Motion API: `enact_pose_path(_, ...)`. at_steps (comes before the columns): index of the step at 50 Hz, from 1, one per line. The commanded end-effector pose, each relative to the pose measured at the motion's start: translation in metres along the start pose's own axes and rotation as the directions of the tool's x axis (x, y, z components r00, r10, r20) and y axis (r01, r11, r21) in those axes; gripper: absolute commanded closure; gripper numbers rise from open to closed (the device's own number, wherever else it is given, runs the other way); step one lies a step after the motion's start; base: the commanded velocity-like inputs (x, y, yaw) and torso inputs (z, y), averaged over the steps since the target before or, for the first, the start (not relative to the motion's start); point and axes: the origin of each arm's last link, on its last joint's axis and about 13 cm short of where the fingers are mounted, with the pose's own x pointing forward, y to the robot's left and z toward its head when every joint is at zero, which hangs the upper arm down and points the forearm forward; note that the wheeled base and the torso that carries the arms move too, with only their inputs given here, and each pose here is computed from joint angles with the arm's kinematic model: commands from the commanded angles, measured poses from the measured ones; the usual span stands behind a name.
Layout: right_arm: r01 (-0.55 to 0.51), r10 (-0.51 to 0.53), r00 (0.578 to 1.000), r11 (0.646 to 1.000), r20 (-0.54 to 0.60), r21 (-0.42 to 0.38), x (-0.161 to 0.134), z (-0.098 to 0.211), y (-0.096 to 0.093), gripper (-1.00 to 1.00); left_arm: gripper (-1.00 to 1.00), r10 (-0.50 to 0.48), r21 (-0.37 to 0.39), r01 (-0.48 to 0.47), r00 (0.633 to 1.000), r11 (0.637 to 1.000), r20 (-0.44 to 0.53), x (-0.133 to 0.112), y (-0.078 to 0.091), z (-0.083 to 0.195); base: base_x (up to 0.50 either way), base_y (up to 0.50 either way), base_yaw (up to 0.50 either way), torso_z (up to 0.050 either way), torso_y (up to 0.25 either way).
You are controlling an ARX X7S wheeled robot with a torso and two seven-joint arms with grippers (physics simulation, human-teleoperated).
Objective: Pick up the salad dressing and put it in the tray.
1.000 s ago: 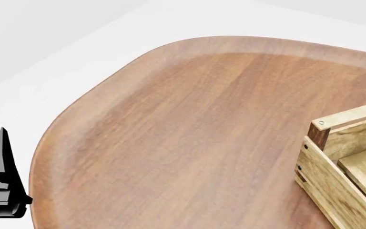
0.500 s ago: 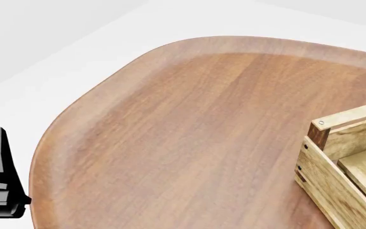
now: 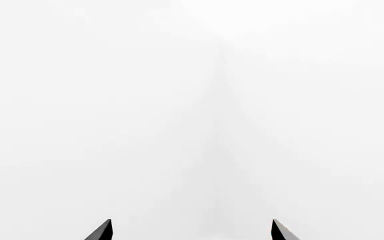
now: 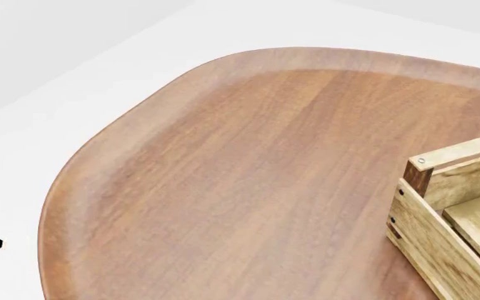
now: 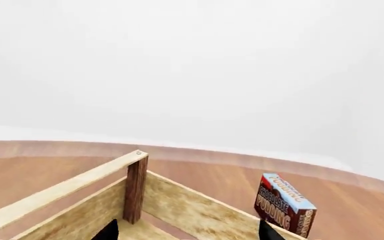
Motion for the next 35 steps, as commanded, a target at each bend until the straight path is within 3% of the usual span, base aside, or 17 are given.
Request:
enact_pose_path(1, -0.073, 0.06, 0.965, 0.997, 0.255, 0.039, -0.059, 0.045, -0.009, -1.0, -1.0, 0.077, -0.036, -0.073, 0.99, 0.997, 0.118, 0.002, 0.007, 0.012, 0.0, 0.0, 0.0, 0.0, 0.0)
enact_pose_path(7, -0.13, 0.096, 0.915, 0.99, 0.393, 0.061, -0.087, 0.062, -0.011, -1.0, -1.0, 0.114, -0.036, -0.109, 0.976, 0.993, 0.185, 0.002, 0.011, 0.018, 0.0, 0.0, 0.0, 0.0, 0.0)
enact_pose_path(20, -0.135, 0.032, 0.838, 0.979, 0.545, 0.151, -0.121, 0.07, -0.009, -1.0, -1.0, 0.171, -0.086, -0.153, 0.943, 0.985, 0.286, 0.001, 0.015, 0.028, 0.0, 0.0, 0.0, 0.0, 0.0)
enact_pose_path(24, -0.147, -0.076, 0.743, 0.951, 0.665, 0.273, -0.139, 0.077, -0.013, -1.0, -1.0, 0.186, -0.141, -0.145, 0.917, 0.979, 0.354, -0.004, 0.017, 0.034, 0.0, 0.0, 0.0, 0.0, 0.0)
enact_pose_path(28, -0.102, -0.178, 0.644, 0.944, 0.744, 0.314, -0.147, 0.079, -0.018, -1.0, -1.0, 0.198, -0.16, -0.148, 0.908, 0.976, 0.368, -0.007, 0.018, 0.034, 0.0, 0.0, 0.0, 0.0, 0.0)
enact_pose_path(32, -0.077, -0.27, 0.541, 0.927, 0.796, 0.367, -0.156, 0.081, -0.024, -1.0, -1.0, 0.238, -0.17, -0.182, 0.873, 0.969, 0.425, -0.009, 0.018, 0.035, 0.0, 0.0, 0.0, 0.0, 0.0)
enact_pose_path(35, -0.076, -0.304, 0.509, 0.916, 0.805, 0.394, -0.159, 0.081, -0.026, -1.0, -1.0, 0.245, -0.172, -0.187, 0.863, 0.967, 0.441, -0.009, 0.019, 0.036, 0.0, 0.0, 0.0, 0.0, 0.0)
